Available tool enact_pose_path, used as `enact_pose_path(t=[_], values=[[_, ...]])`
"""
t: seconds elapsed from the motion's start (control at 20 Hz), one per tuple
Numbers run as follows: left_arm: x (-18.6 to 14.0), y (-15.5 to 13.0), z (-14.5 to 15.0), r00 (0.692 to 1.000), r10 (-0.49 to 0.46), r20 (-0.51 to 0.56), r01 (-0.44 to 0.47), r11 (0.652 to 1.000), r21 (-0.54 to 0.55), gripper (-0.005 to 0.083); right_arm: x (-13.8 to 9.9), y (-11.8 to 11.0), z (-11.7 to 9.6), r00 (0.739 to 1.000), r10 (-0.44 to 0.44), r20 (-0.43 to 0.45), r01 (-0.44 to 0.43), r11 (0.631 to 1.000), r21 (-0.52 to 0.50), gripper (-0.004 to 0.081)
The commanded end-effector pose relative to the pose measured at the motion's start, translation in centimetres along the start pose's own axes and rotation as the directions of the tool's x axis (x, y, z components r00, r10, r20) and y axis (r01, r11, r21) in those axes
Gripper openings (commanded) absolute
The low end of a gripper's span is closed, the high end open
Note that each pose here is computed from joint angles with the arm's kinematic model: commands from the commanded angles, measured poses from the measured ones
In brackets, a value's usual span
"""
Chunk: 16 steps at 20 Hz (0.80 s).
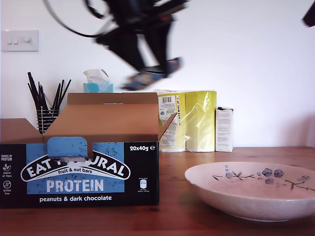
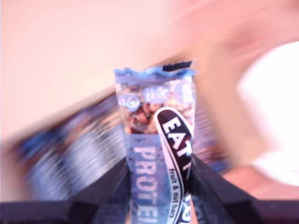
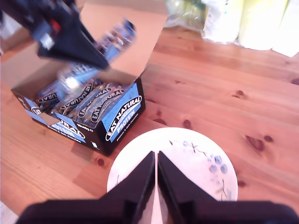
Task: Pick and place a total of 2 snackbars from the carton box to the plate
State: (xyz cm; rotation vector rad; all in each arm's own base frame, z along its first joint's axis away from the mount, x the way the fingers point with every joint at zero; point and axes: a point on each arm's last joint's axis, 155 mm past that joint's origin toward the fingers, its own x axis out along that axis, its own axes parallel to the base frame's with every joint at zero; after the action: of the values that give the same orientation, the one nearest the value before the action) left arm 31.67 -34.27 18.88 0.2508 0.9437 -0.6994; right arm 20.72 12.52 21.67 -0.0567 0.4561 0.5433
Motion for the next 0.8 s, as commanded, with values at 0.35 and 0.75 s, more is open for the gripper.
enact_pose_path(t=[0.35,0.75], values=[[4.6,-11.0,4.7,0.942,-0.261,0.210,0.210,0.948,0.238,0.0156,-3.4,-0.3,2.6,0.996,-0.032,0.082,0.031,0.999,0.010,-0.0013],[13.3,-15.0,-2.0,0.951,-0.309,0.013,0.294,0.917,0.270,0.0156,-3.5,-0.8,2.8,0.995,-0.057,0.087,0.057,0.998,0.005,-0.0013]])
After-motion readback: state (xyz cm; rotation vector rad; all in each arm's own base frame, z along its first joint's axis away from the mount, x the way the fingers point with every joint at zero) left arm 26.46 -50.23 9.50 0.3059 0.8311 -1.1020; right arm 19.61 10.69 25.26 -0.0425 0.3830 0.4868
